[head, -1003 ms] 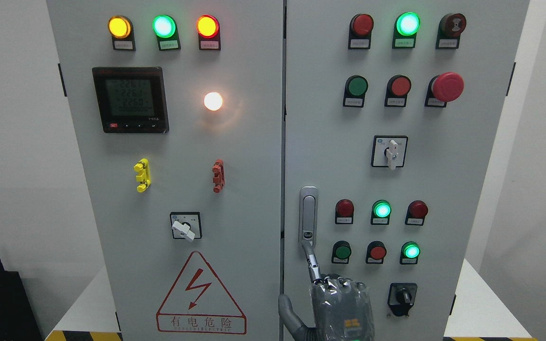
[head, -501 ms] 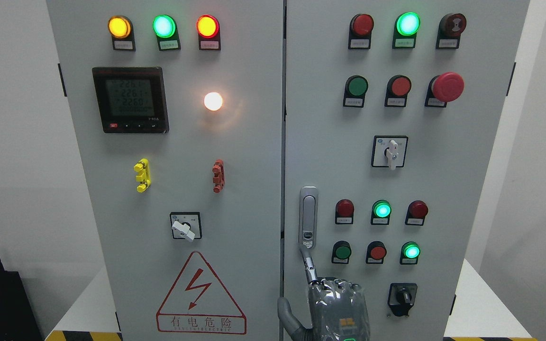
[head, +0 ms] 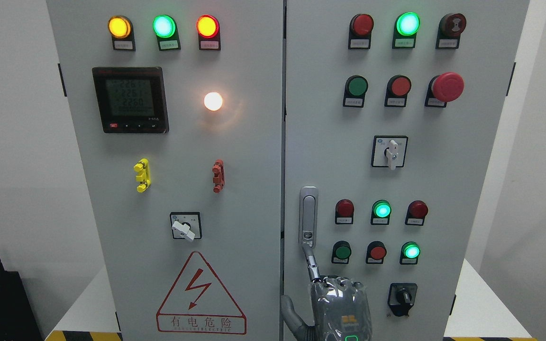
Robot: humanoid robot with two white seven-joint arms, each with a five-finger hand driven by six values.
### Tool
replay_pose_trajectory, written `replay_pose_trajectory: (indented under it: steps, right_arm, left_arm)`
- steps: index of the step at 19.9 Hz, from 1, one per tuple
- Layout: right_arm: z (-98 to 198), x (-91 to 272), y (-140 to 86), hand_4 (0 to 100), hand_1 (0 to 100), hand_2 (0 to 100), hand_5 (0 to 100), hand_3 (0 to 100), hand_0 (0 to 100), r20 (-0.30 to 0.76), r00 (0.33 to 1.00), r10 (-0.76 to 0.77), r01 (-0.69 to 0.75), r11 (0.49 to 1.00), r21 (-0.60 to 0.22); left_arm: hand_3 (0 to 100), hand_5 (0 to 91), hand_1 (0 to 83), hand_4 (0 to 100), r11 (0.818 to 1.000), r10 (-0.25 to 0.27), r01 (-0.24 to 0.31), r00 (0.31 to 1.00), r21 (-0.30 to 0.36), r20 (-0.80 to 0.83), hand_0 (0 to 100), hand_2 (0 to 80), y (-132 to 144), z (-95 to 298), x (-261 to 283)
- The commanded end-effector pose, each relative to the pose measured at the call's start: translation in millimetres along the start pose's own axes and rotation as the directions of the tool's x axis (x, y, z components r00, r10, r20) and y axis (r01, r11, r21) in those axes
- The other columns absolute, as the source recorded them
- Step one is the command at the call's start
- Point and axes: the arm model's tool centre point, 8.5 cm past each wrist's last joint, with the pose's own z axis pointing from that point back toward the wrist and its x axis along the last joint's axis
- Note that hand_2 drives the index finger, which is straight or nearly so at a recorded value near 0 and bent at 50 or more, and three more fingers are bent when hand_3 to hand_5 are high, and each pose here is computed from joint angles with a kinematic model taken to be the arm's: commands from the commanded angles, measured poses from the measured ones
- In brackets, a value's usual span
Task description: Release door handle
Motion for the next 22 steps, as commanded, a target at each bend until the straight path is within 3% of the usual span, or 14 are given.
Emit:
replay_pose_trajectory:
  steps: [1, 22]
  right_arm:
    - [-2.8, -6.0, -0.2, 100, 37, 8, 100, 100, 34, -0.016, 1.0, 0.005, -0.005, 1.0, -0.003]
    - [0.8, -3.2, 5.0, 100, 37, 10, 99, 100, 35, -0.008, 1.0, 0.003, -0.003, 1.0, 0.027]
  left_arm:
    - [0, 0.0, 38.9, 0, 1.0, -0.013, 0.013, 1.0, -0.004, 0.015, 12, 0.0, -0.7, -0.8, 5.2]
    - [0, 0.0, 38.9, 0, 1.0, -0.013, 0.013, 1.0, -0.004, 0.015, 12, 0.0, -0.7, -0.8, 5.2]
